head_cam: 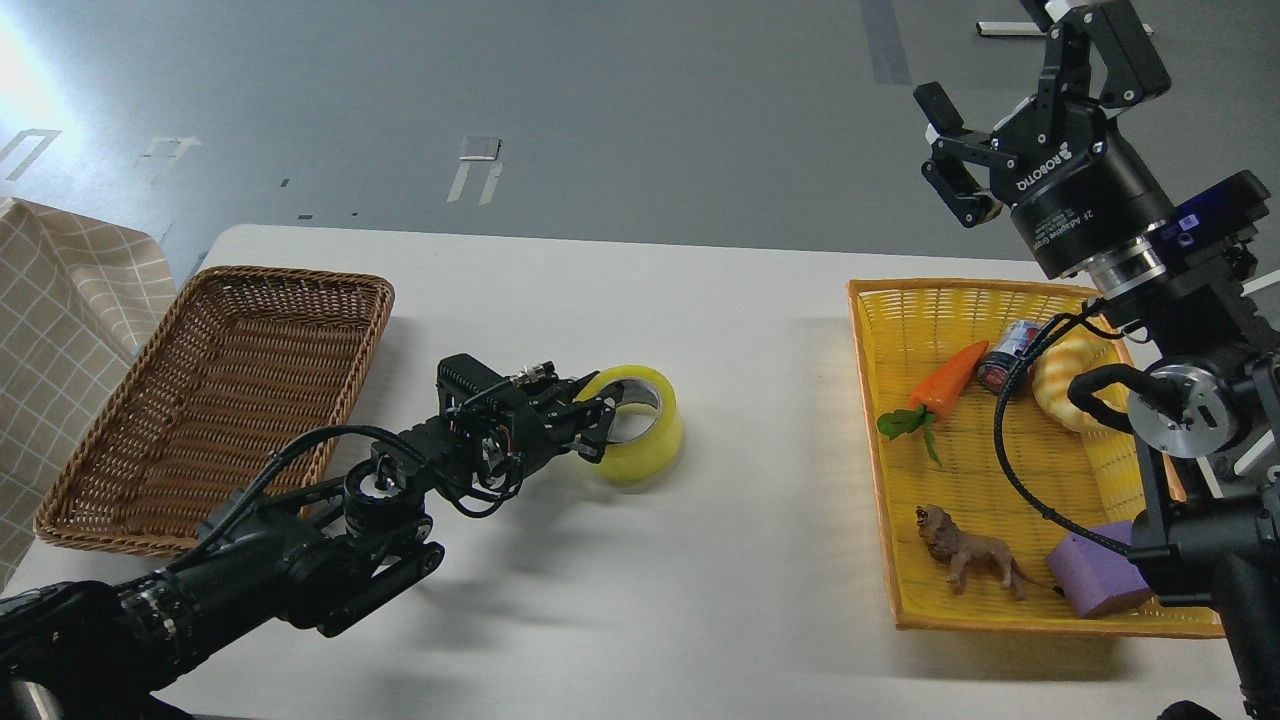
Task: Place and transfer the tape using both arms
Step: 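Close the left gripper on the tape roll's rim, then lift the tape and carry it over the wicker basket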
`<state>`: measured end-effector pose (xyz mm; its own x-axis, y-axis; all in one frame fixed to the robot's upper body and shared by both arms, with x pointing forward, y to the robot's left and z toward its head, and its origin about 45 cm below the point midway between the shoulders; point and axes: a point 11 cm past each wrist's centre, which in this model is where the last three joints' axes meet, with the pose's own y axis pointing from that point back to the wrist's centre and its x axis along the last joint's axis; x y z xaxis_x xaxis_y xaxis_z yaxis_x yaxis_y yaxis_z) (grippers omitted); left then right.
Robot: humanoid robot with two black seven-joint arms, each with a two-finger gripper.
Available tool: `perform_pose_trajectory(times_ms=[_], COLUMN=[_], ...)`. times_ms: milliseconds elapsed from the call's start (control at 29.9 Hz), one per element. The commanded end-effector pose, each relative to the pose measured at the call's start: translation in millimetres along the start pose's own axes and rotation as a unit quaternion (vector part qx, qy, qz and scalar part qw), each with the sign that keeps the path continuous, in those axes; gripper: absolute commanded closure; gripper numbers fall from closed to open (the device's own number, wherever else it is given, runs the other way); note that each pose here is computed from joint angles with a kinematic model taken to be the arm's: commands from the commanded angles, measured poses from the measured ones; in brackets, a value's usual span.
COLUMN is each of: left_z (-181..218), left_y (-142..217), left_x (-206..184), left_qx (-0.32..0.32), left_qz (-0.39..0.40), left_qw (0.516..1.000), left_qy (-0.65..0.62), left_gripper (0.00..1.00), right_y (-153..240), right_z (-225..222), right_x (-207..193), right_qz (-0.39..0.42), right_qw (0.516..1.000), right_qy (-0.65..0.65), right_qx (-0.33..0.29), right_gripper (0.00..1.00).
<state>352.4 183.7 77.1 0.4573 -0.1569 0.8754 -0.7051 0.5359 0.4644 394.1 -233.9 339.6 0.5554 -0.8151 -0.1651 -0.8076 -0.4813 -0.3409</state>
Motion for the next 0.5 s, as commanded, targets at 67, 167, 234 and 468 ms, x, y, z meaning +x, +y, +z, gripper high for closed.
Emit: perform_pose_trajectory(times_ms=[67,167,234,468], left_z=[-4.0,-7.9,-10.2,-15.2], left_y=[2.3,3.8,5.0,7.6], left_x=[3.6,7.8,10.4,26.1], left_qx=[0.001,0.003,0.003,0.001], left_qz=[0.002,0.008,0.011,0.023], left_qw=[1.000,1.000,1.000,1.000], left_qy=[-0.003,0.005,0.014,0.005], left_gripper=[1.00,1.00,1.00,1.00], right_y=[1.1,2.5,4.8,4.6], right_z=[1.7,2.8,4.1,4.3], right_x=[1.0,1.8,3.0,2.8], right_qz=[0.005,0.006,0.009,0.010], right_qw=[1.000,1.000,1.000,1.000], right_qy=[-0.002,-0.003,-0.004,-0.005], right_qx=[-0.001,-0.002,-0.003,-0.003], right_gripper=[0.00,0.00,0.00,0.00])
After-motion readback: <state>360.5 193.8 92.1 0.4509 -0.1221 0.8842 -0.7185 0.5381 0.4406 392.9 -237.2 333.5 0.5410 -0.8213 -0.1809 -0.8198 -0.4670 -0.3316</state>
